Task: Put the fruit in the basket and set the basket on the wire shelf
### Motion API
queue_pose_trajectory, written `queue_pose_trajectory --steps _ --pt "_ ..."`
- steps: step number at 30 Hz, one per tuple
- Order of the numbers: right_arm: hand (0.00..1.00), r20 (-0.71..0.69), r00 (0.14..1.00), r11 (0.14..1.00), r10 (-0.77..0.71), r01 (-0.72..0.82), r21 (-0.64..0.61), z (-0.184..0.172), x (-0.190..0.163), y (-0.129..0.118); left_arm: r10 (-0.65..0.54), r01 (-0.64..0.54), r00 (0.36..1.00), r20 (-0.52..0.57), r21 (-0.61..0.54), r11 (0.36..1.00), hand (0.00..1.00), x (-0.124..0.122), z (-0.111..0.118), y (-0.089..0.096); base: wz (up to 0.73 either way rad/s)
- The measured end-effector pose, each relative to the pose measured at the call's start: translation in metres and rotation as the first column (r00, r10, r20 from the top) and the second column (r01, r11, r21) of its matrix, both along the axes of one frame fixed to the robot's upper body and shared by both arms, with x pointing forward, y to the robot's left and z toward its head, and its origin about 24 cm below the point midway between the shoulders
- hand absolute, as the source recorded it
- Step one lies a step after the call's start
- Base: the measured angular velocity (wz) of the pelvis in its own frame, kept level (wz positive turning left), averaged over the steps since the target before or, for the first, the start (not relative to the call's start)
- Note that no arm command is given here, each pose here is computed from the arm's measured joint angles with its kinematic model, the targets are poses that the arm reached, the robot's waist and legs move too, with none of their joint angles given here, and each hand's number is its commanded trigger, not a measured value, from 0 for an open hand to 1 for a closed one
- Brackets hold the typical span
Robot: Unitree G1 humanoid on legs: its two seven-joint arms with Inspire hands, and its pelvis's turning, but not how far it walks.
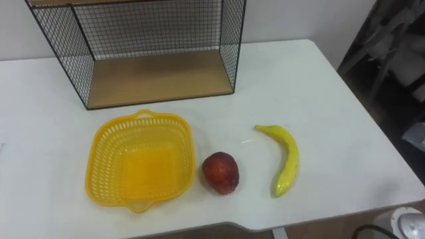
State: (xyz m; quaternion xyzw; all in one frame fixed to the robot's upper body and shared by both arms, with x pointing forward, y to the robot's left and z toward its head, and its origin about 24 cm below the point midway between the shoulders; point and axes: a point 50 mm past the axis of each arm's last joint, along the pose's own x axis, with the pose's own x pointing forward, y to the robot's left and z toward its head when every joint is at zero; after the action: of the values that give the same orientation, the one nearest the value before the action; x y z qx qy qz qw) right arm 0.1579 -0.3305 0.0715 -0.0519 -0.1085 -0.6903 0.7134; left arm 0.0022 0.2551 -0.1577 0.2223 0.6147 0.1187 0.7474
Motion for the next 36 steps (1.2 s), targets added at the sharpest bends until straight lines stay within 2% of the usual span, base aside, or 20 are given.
queue_pose_trajectory --steps 2,4,9,15,20,23,26,36 --pt "0.0 0.03 0.995 0.993 0.096 -0.094 -0.07 0.012 0.01 0.015 -0.007 0.007 1.0 -0.001 -0.001 1.0 0.0 0.0 0.0 0.0 -0.04" --pt "0.0 0.027 0.985 0.982 0.168 -0.165 -0.089 0.016 0.016 0.021 -0.016 0.016 1.0 0.001 -0.009 1.0 0.0 0.001 -0.001 -0.001 -0.04" --pt "0.0 -0.067 0.912 0.905 0.404 -0.409 -0.12 0.013 0.035 0.042 -0.034 0.034 0.999 0.01 -0.022 0.999 0.0 0.002 0.0 -0.001 0.0" --pt "0.0 -0.229 0.73 0.744 0.644 -0.667 -0.031 -0.012 0.045 0.064 -0.062 0.062 0.998 -0.007 -0.042 0.997 0.0 -0.001 -0.001 -0.002 0.04" --pt "0.0 -0.311 0.497 0.543 0.81 -0.837 0.076 -0.029 0.049 0.089 -0.073 0.072 0.997 -0.01 -0.075 0.995 0.0 0.001 -0.001 -0.003 0.03" --pt "0.0 -0.347 0.385 0.441 0.855 -0.892 0.098 -0.033 0.052 0.102 -0.079 0.078 0.997 -0.012 -0.082 0.994 0.0 0.002 -0.001 -0.003 0.01" --pt "0.0 -0.372 0.318 0.382 0.872 -0.918 0.11 -0.034 0.053 0.107 -0.082 0.08 0.996 -0.019 -0.095 0.992 0.0 0.002 -0.002 -0.003 0.01" --pt "0.0 -0.415 0.169 0.271 0.894 -0.941 0.201 -0.047 0.053 0.115 -0.089 0.086 0.996 -0.02 -0.118 0.989 0.0 0.002 -0.002 -0.005 0.03"
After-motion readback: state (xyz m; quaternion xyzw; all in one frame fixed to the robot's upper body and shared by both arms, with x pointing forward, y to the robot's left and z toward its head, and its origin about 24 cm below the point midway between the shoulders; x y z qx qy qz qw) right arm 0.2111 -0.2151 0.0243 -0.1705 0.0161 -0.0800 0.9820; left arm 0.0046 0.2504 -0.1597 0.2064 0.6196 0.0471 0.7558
